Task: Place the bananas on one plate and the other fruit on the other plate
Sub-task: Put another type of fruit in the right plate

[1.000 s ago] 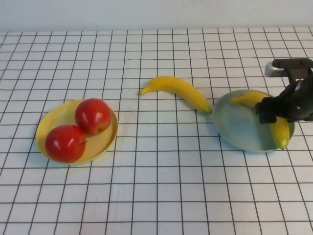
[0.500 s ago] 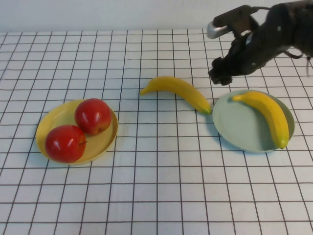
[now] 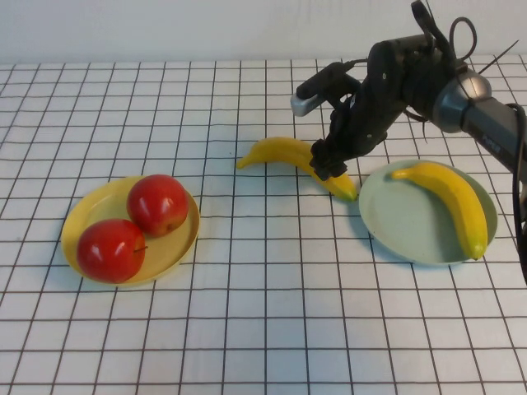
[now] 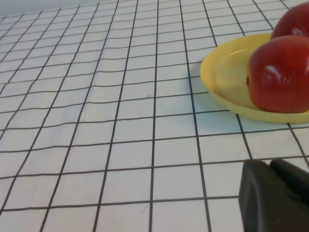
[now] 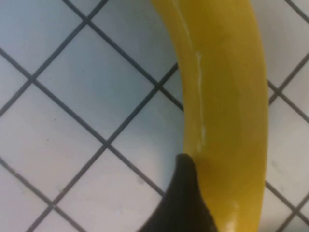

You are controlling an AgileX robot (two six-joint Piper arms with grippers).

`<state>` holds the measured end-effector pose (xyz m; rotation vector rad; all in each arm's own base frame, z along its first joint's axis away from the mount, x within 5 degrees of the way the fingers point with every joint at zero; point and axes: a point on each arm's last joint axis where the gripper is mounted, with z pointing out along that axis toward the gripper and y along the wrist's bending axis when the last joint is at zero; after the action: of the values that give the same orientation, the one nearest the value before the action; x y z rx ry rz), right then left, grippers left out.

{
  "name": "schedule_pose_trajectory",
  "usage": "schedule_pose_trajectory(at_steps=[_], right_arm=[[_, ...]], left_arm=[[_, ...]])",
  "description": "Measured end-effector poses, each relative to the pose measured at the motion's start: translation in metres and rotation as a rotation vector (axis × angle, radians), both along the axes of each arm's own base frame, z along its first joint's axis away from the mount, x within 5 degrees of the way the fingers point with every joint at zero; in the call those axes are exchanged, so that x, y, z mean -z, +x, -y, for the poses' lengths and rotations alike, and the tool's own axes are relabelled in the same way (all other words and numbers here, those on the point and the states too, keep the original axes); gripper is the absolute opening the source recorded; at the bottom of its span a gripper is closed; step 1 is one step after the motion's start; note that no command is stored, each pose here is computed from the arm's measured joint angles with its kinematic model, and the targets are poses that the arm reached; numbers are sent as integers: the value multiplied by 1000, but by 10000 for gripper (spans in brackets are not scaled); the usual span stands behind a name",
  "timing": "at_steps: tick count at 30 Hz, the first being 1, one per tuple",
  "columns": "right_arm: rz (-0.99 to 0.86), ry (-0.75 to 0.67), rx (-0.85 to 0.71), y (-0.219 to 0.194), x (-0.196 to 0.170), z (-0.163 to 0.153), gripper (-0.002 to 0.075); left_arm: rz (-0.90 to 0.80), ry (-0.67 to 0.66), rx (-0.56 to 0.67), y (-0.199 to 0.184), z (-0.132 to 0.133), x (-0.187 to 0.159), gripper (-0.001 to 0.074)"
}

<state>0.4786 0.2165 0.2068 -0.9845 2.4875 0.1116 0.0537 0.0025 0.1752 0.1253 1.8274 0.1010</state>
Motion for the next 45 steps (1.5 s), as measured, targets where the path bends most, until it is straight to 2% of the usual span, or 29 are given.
schedule_pose_trajectory(at_steps=[13, 16, 19, 29, 36, 45], right_arm=[[-67, 66, -34, 0, 20, -9, 489], [-72, 78, -36, 0, 21, -11, 428], [-67, 90, -35, 0, 20, -11, 310], [-144, 97, 3, -9, 0, -9, 317], [-156, 97, 95, -25, -45, 1, 316], [-184, 90, 154, -72, -62, 24, 316]], left_arm=[[0, 0, 0, 0, 0, 0, -2], [0, 0, 0, 0, 0, 0, -2], [0, 0, 0, 0, 0, 0, -2], [0, 0, 0, 0, 0, 0, -2], [0, 0, 0, 0, 0, 0, -2], [0, 0, 0, 0, 0, 0, -2]])
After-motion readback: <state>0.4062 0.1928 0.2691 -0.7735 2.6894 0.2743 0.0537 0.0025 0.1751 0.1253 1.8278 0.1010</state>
